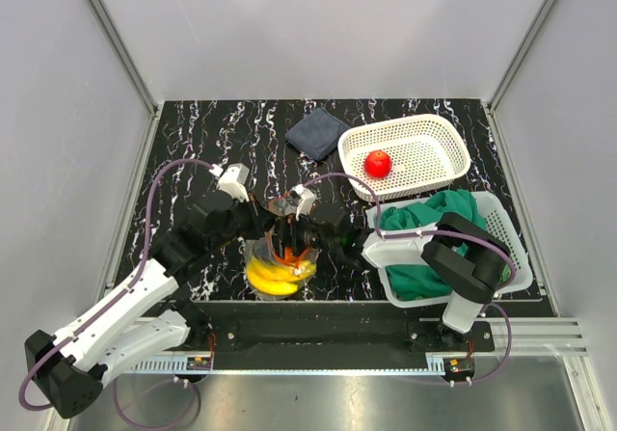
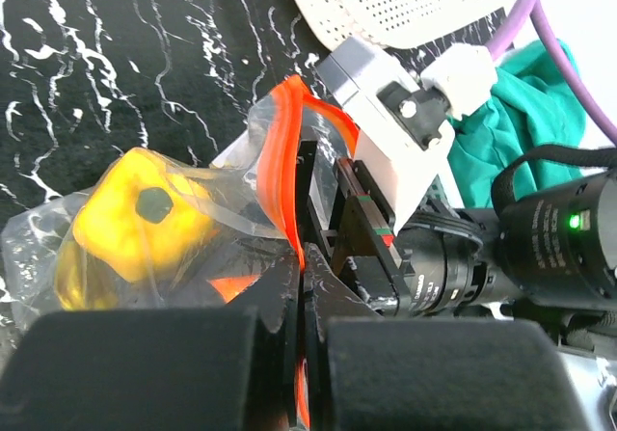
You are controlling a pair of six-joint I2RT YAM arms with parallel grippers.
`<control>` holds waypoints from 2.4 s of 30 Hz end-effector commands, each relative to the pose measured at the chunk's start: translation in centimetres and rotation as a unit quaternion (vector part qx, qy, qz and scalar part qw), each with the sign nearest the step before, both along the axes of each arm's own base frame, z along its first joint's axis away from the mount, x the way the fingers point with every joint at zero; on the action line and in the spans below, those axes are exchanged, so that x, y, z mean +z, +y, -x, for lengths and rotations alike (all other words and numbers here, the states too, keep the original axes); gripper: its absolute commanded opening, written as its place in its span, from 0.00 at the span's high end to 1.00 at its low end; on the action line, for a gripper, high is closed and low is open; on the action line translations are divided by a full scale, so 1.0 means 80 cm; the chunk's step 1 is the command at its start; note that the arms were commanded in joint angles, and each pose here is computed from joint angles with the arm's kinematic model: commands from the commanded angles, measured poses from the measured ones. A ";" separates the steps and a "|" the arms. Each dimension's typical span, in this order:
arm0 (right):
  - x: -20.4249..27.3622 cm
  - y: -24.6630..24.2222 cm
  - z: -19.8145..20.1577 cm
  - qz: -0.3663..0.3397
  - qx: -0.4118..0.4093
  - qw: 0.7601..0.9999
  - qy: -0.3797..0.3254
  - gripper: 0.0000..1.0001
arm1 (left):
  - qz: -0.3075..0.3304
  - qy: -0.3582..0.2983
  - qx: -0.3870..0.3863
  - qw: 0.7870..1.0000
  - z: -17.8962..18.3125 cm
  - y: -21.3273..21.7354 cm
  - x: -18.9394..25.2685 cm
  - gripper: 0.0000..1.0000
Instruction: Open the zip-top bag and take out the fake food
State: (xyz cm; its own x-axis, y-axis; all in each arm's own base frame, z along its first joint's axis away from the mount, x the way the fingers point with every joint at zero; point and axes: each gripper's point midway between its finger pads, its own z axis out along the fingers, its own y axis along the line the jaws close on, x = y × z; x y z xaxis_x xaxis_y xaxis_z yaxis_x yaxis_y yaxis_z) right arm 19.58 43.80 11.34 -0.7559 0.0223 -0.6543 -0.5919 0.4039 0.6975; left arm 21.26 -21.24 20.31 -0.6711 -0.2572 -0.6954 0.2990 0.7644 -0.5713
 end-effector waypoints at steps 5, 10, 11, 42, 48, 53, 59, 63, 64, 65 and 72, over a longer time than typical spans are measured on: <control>-0.035 0.010 -0.029 0.036 -0.060 0.997 -0.020 0.24 | 0.083 -0.014 -0.098 0.992 0.032 -0.047 0.045 1.00; -0.022 0.003 -0.028 0.043 -0.059 0.997 -0.034 0.51 | 0.060 -0.021 -0.076 0.995 0.031 -0.031 0.039 1.00; -0.008 0.000 -0.028 0.037 -0.060 0.997 -0.044 0.53 | 0.053 -0.021 -0.070 0.996 0.030 -0.027 0.036 1.00; 0.207 -0.263 -0.181 0.164 -0.316 0.901 -0.248 0.77 | -0.030 -0.056 0.026 0.998 0.021 0.040 0.022 1.00; 0.149 -0.335 -0.258 0.248 -0.398 0.860 -0.201 0.73 | -0.034 -0.066 0.020 0.997 0.021 0.041 0.032 1.00; 0.090 -0.378 -0.289 0.297 -0.438 0.839 -0.131 0.68 | -0.032 -0.075 0.012 0.997 0.022 0.040 0.043 1.00; 0.040 -0.384 -0.275 0.329 -0.423 0.840 -0.081 0.44 | -0.034 -0.077 0.006 0.996 0.024 0.039 0.042 1.00; 0.033 -0.389 -0.263 0.355 -0.405 0.839 -0.073 0.02 | -0.036 -0.077 0.004 0.996 0.024 0.039 0.041 1.00; 0.037 -0.387 -0.260 0.355 -0.398 0.843 -0.072 0.00 | -0.035 -0.077 0.004 0.996 0.024 0.039 0.042 1.00; 0.044 -0.385 -0.258 0.351 -0.395 0.846 -0.071 0.00 | -0.036 -0.078 0.005 0.996 0.024 0.039 0.042 1.00; 0.115 -0.318 -0.208 0.312 -0.323 0.884 -0.126 0.01 | -0.026 -0.079 -0.002 0.997 0.020 0.030 0.049 1.00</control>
State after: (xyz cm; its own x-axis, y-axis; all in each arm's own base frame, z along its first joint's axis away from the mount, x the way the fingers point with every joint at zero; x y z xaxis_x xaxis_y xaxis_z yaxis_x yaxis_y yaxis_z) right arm 38.01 14.39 13.49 -0.6488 0.0052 -0.7609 -0.0511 0.9974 0.0504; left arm 18.95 -17.95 20.89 -0.6104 -0.1840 -0.7704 0.3334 0.8226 -0.4606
